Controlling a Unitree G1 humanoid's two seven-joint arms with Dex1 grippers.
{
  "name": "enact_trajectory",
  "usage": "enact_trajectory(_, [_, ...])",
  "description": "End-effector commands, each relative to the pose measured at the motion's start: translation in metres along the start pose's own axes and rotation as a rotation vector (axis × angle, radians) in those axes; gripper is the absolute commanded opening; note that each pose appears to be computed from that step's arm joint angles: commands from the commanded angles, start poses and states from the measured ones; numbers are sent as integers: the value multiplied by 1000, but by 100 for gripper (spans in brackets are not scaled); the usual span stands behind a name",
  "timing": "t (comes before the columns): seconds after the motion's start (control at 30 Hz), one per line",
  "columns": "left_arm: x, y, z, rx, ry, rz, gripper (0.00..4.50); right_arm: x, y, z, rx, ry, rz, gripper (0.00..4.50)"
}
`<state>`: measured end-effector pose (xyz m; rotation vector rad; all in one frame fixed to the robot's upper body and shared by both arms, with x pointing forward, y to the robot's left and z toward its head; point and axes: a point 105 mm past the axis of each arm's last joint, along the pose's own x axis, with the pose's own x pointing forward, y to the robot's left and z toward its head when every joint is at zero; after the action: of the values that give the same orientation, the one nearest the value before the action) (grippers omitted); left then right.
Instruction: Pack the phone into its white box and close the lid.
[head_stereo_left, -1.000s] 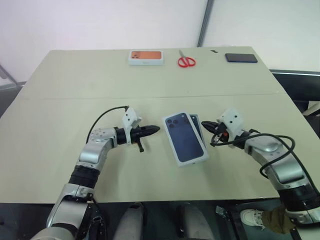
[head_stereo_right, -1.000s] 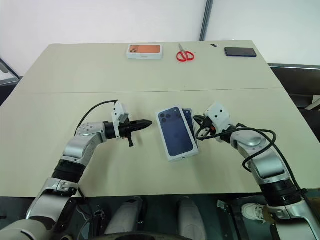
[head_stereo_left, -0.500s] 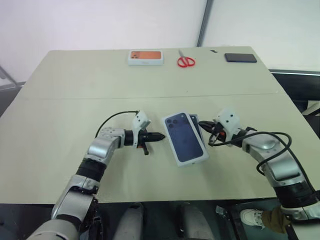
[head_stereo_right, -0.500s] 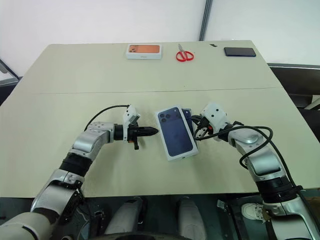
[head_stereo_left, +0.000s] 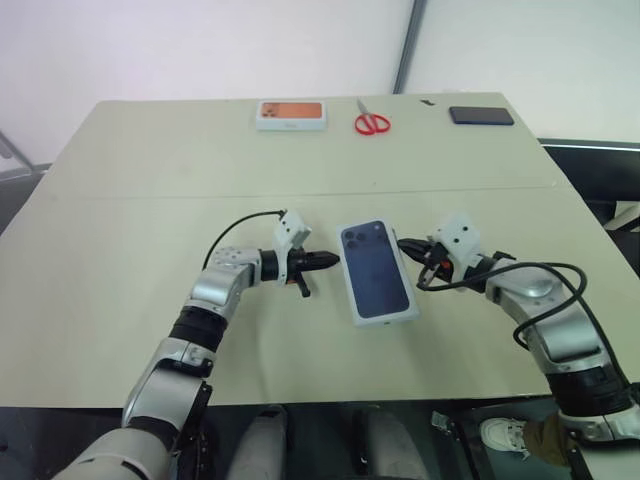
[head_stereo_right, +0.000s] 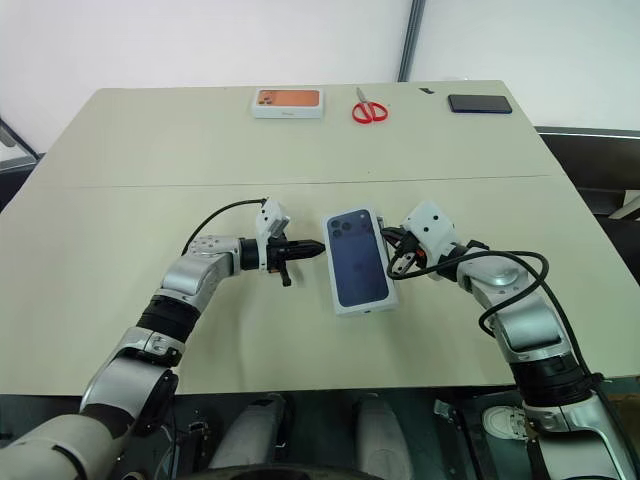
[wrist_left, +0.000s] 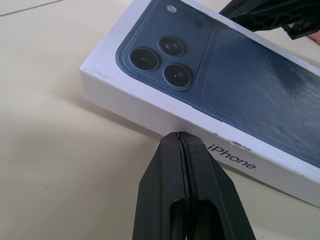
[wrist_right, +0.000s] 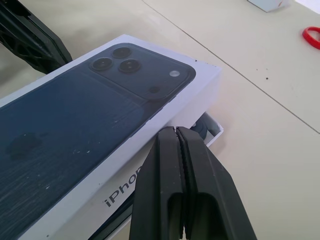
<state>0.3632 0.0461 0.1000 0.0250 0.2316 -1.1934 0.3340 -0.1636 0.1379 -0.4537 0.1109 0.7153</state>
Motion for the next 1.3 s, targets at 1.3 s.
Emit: enact_trajectory(1.3, [20,-6,21,85,-57,-19,0,1,-7,-20,-88,115,-46,6])
